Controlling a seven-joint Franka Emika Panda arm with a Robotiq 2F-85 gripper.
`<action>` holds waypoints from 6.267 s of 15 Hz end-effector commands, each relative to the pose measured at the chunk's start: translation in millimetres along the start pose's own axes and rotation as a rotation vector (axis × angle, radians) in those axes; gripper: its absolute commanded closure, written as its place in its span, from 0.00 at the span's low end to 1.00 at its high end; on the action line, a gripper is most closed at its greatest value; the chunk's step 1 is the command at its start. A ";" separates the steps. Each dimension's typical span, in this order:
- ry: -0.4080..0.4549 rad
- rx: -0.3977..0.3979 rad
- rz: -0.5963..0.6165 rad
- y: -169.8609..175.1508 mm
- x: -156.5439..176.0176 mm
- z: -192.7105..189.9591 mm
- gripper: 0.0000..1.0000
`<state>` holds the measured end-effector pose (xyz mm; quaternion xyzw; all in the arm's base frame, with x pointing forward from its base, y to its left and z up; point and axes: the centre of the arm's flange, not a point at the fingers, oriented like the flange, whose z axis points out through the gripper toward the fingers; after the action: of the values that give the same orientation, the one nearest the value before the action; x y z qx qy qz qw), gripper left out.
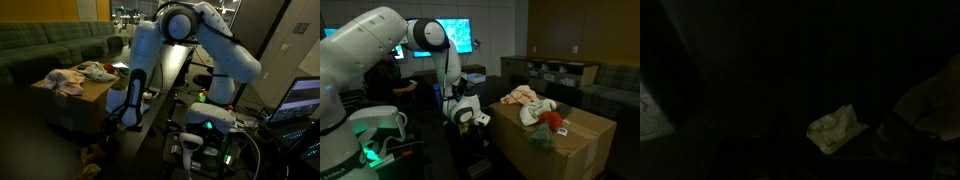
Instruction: Pick up all the objects that are on the box and put them on the table, then pick up the objects that are on the table and put them on the box
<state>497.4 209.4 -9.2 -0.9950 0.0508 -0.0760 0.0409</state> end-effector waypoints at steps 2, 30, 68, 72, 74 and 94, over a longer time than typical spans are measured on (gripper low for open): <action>0.034 0.001 -0.073 -14.9 -2.5 8.7 0.00; 0.141 -0.023 -0.181 -22.4 13.1 30.5 0.00; 0.126 -0.035 -0.263 -5.7 11.9 18.3 0.58; 0.106 -0.036 -0.305 3.6 9.2 -13.9 0.96; 0.101 -0.036 -0.314 10.8 6.5 -30.7 1.00; 0.136 -0.082 -0.291 53.9 31.6 -272.5 0.98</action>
<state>483.2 128.2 215.2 -0.9868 -0.0921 -0.1330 -0.0104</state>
